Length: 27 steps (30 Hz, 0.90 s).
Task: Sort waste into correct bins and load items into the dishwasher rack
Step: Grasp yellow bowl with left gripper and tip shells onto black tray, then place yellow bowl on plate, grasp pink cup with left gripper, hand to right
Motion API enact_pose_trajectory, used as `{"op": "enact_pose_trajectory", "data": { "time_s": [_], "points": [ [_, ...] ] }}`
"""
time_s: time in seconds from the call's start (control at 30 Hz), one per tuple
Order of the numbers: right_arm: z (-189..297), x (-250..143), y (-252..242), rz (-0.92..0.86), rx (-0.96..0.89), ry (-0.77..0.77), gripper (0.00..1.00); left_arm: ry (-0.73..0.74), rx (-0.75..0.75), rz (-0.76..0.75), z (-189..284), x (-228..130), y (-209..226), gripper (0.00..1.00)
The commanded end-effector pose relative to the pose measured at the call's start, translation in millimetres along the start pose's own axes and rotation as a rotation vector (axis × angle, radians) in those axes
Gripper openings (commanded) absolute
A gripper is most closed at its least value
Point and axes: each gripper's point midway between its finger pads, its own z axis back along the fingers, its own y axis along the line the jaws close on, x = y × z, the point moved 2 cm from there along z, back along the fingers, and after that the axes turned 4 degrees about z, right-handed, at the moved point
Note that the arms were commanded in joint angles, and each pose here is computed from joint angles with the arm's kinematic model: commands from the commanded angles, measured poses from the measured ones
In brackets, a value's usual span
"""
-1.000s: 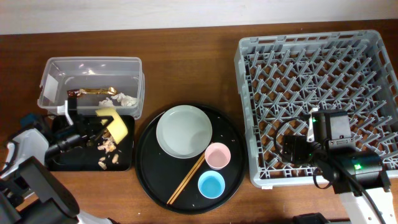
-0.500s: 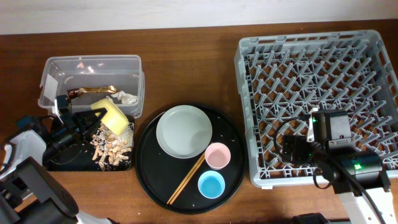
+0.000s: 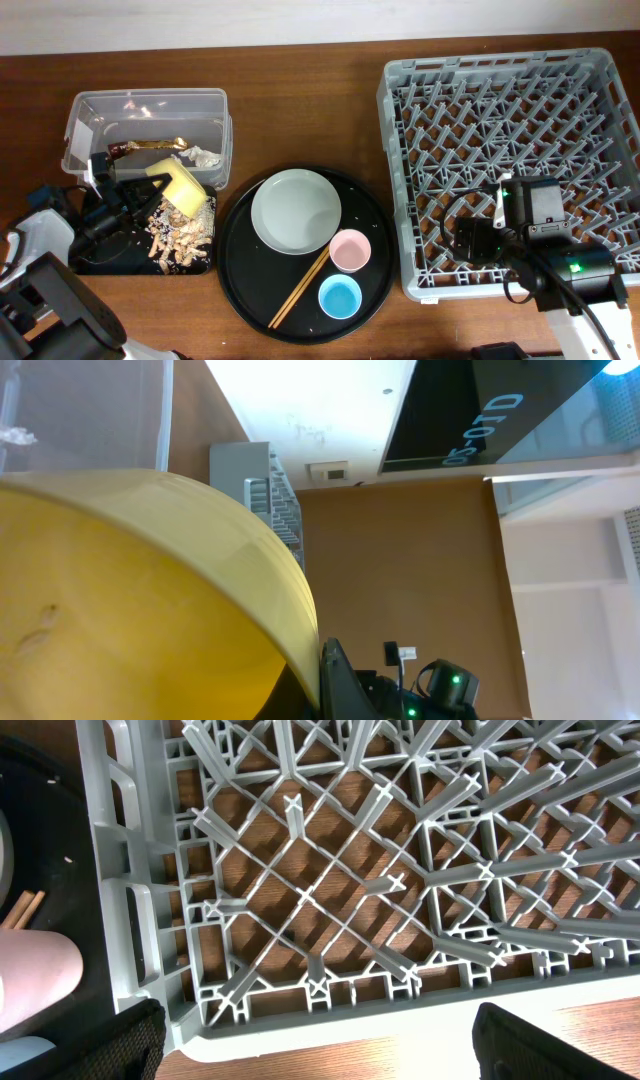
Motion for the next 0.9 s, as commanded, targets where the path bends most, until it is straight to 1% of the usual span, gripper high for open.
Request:
{"op": "enact_pose_trajectory", "data": {
  "time_s": [0.0,0.03,0.07,0.13,0.17,0.2,0.23,0.4,0.53,0.6,0.63,0.7,0.73,0.8,0.87],
  "points": [
    [5.3,5.1,-0.4,-0.011,-0.004,-0.025,0.98,0.001,0.141,0.000,3.5,1.2,24.8,0.00],
    [5.3,5.1,-0.4,-0.011,-0.003,-0.024,0.99,0.002,0.202,0.023,5.1,0.6,34.0,0.00],
    [5.3,5.1,-0.4,-0.011,-0.004,-0.025,0.99,0.003,0.221,0.027,5.7,0.5,36.7,0.00],
    [5.3,5.2,-0.4,-0.011,-0.004,-0.025,0.99,-0.001,0.213,0.058,5.5,0.5,35.6,0.00],
    [5.3,5.1,-0.4,-0.011,-0.004,-0.025,0.99,-0.002,0.180,0.059,4.5,0.8,30.6,0.00],
    [5.3,5.2,-0.4,-0.011,-0.004,-0.025,0.99,-0.005,0.047,0.015,2.2,2.1,10.5,0.00],
    [5.3,5.2,-0.4,-0.011,-0.004,-0.025,0.99,-0.011,-0.033,-0.037,2.2,2.7,-2.6,0.00],
    [5.3,5.1,-0.4,-0.011,-0.004,-0.025,0.99,-0.011,-0.033,-0.046,2.2,3.2,-3.1,0.00],
    [5.3,5.1,-0.4,-0.011,-0.003,-0.024,0.99,-0.005,-0.034,-0.020,0.6,-0.6,-5.4,0.00],
    [5.3,5.2,-0.4,-0.011,-0.004,-0.025,0.99,0.034,-0.036,-0.090,-10.5,-9.1,-15.2,0.00],
    [5.3,5.3,-0.4,-0.011,-0.003,-0.025,0.99,0.065,-0.018,-0.123,-18.6,-16.0,-19.2,0.00],
    [5.3,5.2,-0.4,-0.011,-0.004,-0.025,0.99,0.152,0.107,-0.206,-38.9,-34.8,-17.7,0.00],
    [5.3,5.3,-0.4,-0.011,-0.003,-0.025,0.99,0.218,0.230,-0.269,-52.2,-47.4,-9.3,0.00],
    [5.3,5.3,-0.3,-0.011,-0.003,-0.025,0.99,0.318,0.426,-0.354,-72.6,-65.7,6.6,0.00],
    [5.3,5.3,-0.3,-0.011,-0.003,-0.025,0.99,0.410,0.558,-0.460,-100.2,-83.8,20.0,0.00]
  ]
}}
